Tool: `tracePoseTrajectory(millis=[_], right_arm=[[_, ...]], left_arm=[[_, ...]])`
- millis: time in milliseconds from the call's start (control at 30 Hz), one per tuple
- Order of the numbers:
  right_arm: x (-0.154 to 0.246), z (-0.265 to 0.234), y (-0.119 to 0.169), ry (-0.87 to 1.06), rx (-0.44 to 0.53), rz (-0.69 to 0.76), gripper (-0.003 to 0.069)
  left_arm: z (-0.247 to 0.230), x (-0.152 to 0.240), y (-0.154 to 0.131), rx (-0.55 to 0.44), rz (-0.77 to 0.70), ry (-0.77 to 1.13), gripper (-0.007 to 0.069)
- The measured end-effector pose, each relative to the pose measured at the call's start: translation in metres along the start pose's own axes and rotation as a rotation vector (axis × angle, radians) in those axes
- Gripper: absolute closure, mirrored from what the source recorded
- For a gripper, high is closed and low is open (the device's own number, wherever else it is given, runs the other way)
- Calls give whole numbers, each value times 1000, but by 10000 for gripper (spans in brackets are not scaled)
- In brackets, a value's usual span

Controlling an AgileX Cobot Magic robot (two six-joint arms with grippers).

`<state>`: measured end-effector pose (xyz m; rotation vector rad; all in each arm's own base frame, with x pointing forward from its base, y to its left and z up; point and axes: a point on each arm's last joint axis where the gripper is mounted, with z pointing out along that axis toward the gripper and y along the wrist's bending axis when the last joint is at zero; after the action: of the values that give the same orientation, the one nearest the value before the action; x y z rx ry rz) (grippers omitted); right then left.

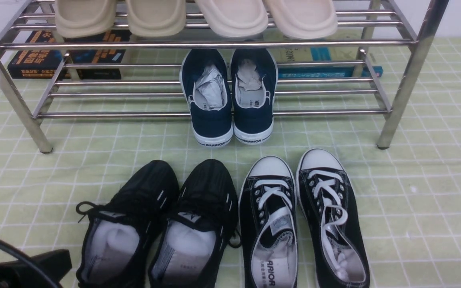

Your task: Take the shoes off the shelf with your hand from the green coffee tablecloth.

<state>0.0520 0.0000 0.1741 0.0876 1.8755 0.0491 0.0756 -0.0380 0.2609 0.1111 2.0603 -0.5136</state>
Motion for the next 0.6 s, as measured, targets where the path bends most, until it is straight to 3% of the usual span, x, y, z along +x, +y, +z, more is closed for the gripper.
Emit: tracePoseTrajectory(millis=[333, 600], right_arm=[[0, 0, 0, 0, 0, 0, 421], [0, 0, 0, 0, 0, 0, 421]], left_arm=[[-4, 33, 19, -37, 18, -48, 593], [-9, 63, 45, -272, -34, -217, 589]])
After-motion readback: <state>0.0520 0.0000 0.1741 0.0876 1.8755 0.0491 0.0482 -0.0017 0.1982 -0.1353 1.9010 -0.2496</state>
